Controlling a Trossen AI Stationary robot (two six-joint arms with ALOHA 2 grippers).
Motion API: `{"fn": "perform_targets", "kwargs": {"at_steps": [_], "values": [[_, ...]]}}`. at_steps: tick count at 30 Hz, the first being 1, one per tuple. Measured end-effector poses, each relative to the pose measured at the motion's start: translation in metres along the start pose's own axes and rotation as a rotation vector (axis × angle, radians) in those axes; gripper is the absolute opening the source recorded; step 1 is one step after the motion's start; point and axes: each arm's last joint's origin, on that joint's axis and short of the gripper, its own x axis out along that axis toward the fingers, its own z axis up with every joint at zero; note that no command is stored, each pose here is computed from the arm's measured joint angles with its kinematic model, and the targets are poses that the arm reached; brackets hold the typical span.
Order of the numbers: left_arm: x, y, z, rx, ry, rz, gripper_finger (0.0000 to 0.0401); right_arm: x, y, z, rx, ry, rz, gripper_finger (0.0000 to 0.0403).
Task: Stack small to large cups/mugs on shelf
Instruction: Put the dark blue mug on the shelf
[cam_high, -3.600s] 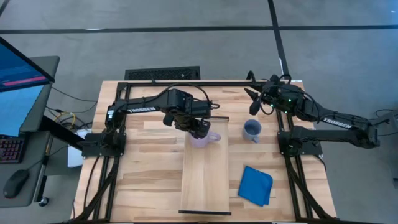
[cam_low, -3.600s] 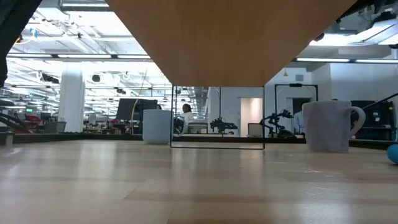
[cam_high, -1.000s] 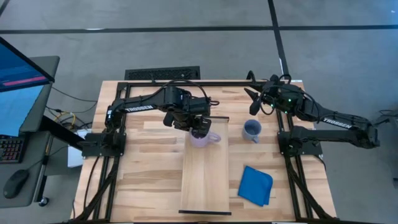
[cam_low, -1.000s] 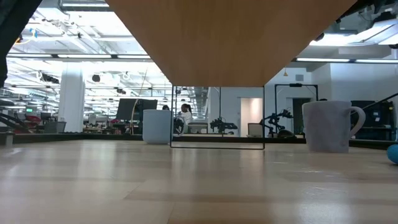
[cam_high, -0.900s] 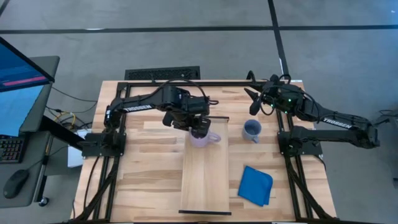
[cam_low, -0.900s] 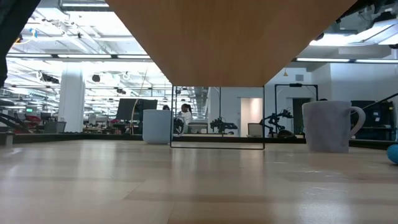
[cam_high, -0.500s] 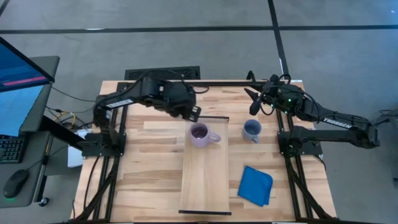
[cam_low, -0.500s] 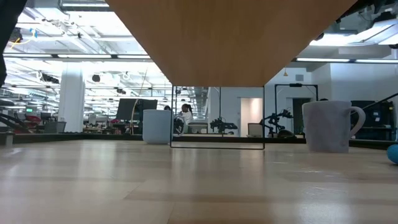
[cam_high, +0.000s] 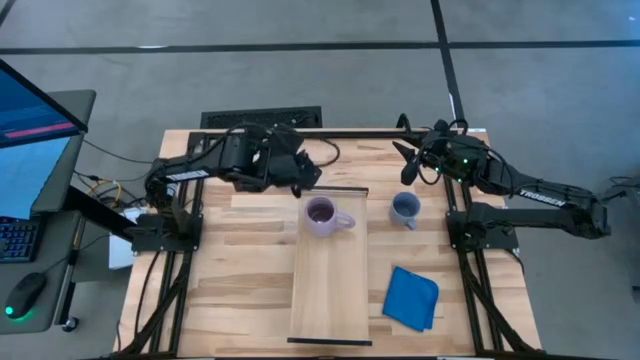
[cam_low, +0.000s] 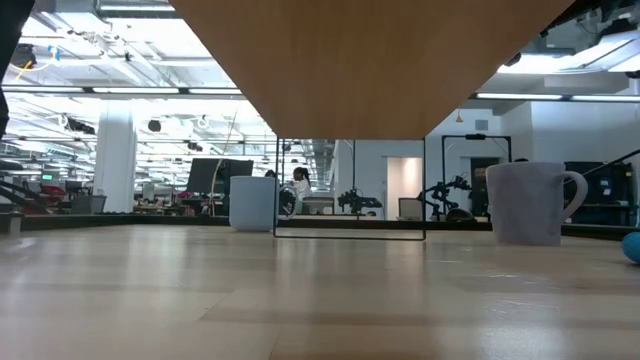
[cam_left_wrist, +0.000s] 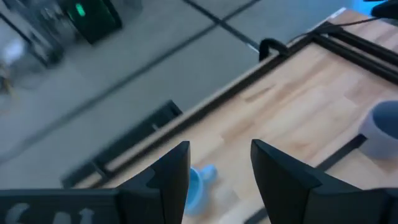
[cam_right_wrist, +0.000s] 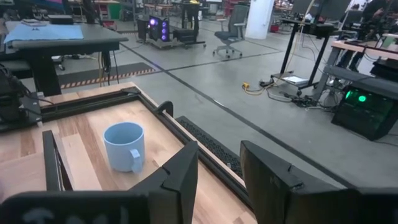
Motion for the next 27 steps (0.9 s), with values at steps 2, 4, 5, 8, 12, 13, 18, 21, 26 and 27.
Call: {"fn": "perform_targets", "kwargs": {"at_steps": [2,4,5,8,12,13,18,21,26,27], "values": [[-0.005,0.002,-0.002,0.038,-0.020,0.029,0.0162,0.000,0.000,0.000,0.001,-0.001,0.000,0.0143],[-0.009,0.007,-0.003,0.056,-0.030,0.048,0.0162,0.000,0.000,0.001,0.002,-0.006,0.000,0.0143],[-0.011,0.010,-0.002,0.062,-0.038,0.049,0.0162,0.000,0.000,0.001,0.003,-0.009,-0.001,0.0143],[-0.022,0.023,0.002,0.112,-0.048,0.027,0.0162,0.000,0.000,0.001,0.020,-0.013,-0.001,0.0143],[-0.041,0.049,0.007,0.088,-0.084,-0.004,0.0162,0.000,0.000,0.006,0.112,-0.059,-0.002,0.0143],[-0.048,0.056,0.008,0.087,-0.096,-0.017,0.0162,0.000,-0.001,0.007,0.117,-0.073,-0.002,0.0143],[-0.076,0.076,0.008,0.101,-0.172,-0.117,0.0162,-0.001,-0.001,0.013,0.127,-0.136,-0.008,0.0143],[-0.086,0.083,0.000,0.112,-0.208,-0.156,0.0162,-0.001,-0.002,0.015,0.131,-0.152,-0.009,0.0143],[-0.089,0.100,-0.025,0.099,-0.247,-0.196,0.0162,-0.001,-0.002,0.016,0.134,-0.163,-0.009,0.0143],[-0.088,0.103,-0.031,0.083,-0.256,-0.209,0.0162,-0.001,-0.002,0.016,0.134,-0.163,-0.009,0.0143]]}}
